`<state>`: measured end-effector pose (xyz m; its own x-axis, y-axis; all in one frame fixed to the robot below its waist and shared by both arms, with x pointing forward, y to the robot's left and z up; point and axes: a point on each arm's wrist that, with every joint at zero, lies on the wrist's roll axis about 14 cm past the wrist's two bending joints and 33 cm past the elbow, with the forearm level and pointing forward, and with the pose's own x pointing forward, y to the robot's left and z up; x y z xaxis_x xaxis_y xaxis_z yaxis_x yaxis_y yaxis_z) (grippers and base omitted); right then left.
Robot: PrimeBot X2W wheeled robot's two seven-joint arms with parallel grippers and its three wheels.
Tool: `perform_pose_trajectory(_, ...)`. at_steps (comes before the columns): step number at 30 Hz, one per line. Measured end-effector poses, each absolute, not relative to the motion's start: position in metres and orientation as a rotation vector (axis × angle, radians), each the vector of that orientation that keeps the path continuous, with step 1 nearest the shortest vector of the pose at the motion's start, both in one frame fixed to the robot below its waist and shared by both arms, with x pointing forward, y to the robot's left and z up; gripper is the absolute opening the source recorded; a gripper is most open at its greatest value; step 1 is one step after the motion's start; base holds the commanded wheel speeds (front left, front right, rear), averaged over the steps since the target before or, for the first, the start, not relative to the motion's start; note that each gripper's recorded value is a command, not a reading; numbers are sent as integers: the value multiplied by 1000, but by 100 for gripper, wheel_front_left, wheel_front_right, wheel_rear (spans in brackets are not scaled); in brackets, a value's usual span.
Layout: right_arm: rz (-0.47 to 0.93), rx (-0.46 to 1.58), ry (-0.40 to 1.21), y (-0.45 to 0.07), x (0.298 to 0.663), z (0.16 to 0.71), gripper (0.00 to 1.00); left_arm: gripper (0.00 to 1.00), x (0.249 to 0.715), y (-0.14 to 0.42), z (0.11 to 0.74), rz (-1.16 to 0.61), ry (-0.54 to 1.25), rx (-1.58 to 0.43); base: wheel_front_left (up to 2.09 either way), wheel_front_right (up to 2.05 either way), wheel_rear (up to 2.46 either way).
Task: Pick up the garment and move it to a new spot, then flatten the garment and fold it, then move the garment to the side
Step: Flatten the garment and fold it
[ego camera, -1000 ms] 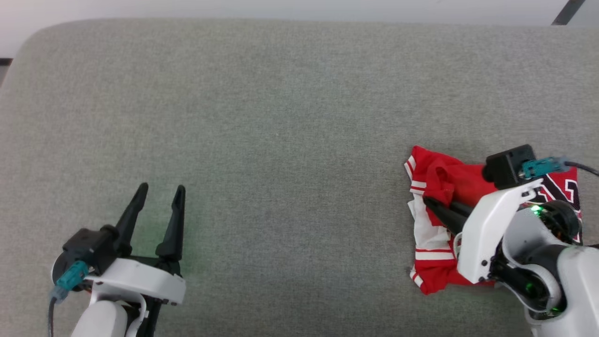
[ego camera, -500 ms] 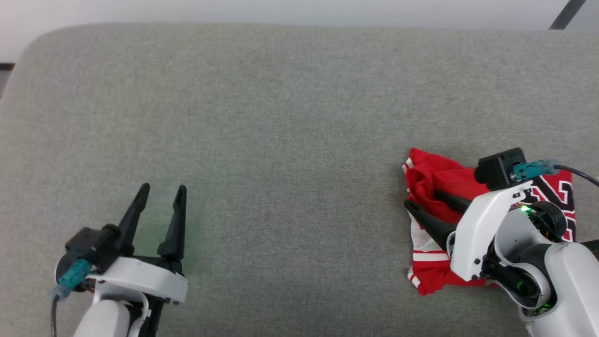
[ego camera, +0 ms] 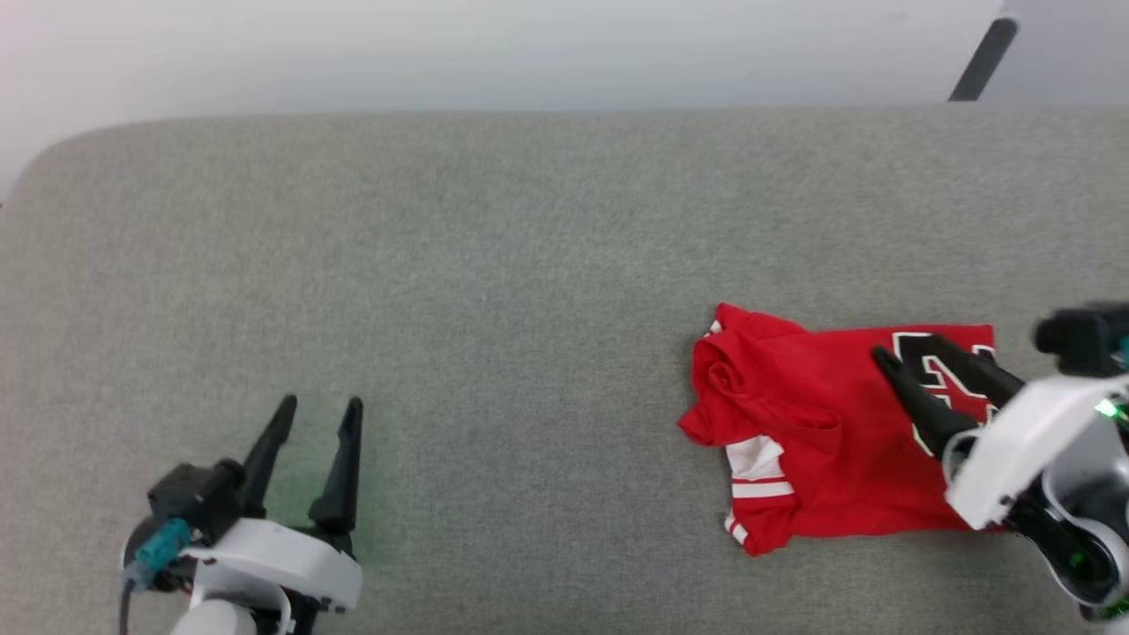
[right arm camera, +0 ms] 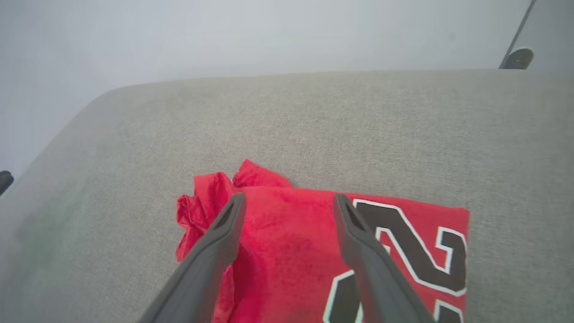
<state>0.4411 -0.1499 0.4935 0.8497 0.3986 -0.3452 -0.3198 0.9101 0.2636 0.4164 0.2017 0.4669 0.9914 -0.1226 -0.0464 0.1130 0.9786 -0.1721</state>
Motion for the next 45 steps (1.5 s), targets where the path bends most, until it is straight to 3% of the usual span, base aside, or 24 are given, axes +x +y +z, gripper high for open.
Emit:
perform_pose_trajectory(10,216,253,236,-202,414,501,100,100,403,192,466,-143,73,-175,0,0,0)
perform_pose_trajectory(25,99,239,9,-230,368,516,100,100,375,202,480,-111,31,-164,0,0,0)
perform_pose_trajectory(45,74,183,-136,-230,355,550,100,100,343,217,499,-63,-47,-97,0,0,0)
